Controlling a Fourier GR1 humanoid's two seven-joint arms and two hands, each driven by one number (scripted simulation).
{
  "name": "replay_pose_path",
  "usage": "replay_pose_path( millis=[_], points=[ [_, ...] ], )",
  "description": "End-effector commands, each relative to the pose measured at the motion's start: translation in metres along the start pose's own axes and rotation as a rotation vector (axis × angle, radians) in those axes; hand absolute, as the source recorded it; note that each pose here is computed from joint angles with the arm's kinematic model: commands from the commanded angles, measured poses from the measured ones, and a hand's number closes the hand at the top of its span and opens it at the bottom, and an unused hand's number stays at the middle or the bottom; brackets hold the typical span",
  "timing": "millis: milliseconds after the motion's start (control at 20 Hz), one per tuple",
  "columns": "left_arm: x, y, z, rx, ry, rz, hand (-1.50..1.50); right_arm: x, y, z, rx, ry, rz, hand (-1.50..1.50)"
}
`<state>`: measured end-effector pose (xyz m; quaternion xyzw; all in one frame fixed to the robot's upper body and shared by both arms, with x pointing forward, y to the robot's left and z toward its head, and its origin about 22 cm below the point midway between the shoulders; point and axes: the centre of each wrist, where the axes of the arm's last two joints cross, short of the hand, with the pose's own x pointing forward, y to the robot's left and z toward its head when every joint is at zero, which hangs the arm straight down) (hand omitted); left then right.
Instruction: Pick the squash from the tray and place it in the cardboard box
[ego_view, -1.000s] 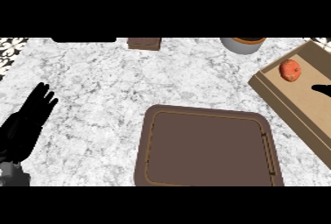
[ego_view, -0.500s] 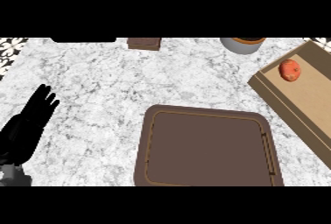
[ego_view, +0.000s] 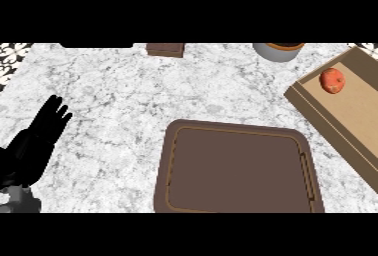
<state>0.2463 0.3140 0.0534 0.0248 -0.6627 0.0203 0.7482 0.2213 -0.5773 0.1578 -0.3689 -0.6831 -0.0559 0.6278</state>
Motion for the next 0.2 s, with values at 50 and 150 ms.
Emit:
replay_pose_path(
  millis=[50,150],
  points=[
    [0.004,0.000,0.004,-0.001,-0.006,0.004,0.00,-0.016,-0.013,-0.002,0.016,-0.011,0.000,-1.50],
    [-0.006,0.003,0.008,-0.008,0.014,-0.011,0.00,-0.029,-0.031,0.008,0.015,-0.005,0.002,-1.50]
  ],
)
